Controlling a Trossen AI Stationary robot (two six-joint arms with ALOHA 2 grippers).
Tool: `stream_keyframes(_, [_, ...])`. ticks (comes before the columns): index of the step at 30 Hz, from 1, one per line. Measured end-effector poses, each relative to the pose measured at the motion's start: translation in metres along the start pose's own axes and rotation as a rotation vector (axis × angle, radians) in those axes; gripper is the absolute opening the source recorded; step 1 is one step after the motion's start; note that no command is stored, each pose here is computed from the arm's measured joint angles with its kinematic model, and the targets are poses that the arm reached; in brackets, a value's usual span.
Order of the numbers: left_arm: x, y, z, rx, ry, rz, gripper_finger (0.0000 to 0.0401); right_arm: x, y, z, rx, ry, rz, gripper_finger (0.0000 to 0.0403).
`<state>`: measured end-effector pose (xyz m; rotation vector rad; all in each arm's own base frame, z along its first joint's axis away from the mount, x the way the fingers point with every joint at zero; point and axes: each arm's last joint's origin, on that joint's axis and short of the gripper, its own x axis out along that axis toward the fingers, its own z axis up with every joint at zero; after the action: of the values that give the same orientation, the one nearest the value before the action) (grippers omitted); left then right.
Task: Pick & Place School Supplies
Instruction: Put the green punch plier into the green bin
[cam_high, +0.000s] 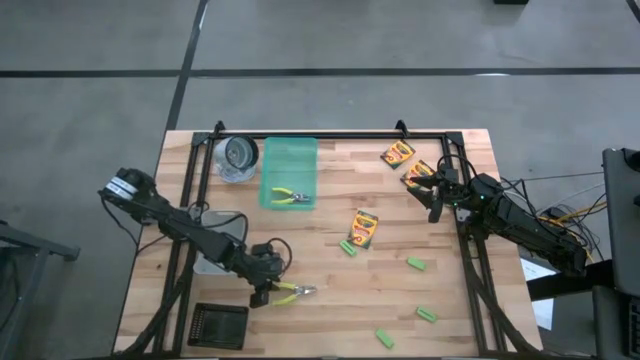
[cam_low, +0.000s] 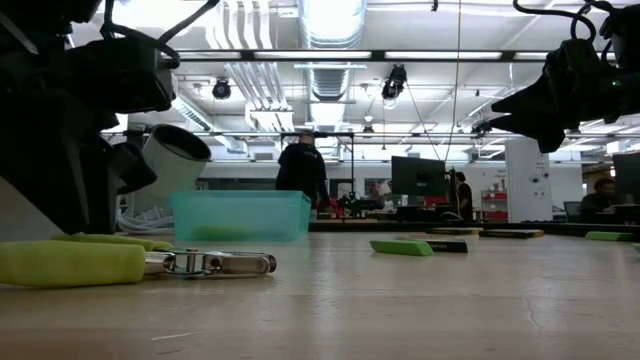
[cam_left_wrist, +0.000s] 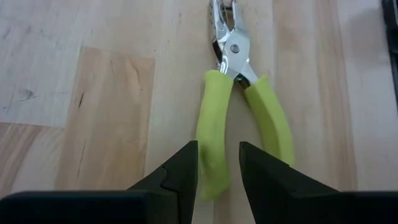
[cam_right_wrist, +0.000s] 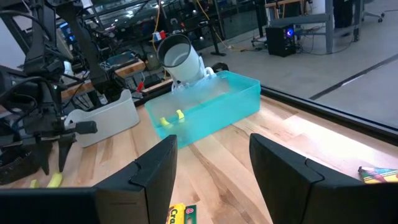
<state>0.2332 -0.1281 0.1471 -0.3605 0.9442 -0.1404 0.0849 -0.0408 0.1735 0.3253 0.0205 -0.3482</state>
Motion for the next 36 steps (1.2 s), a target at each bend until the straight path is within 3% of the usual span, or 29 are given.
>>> stream_keyframes(36, [0.014,0.004,-0.006,-0.006,0.041,0.035,0.0122,0.0,0.0,0.0,0.0,0.0,0.0,0.0196])
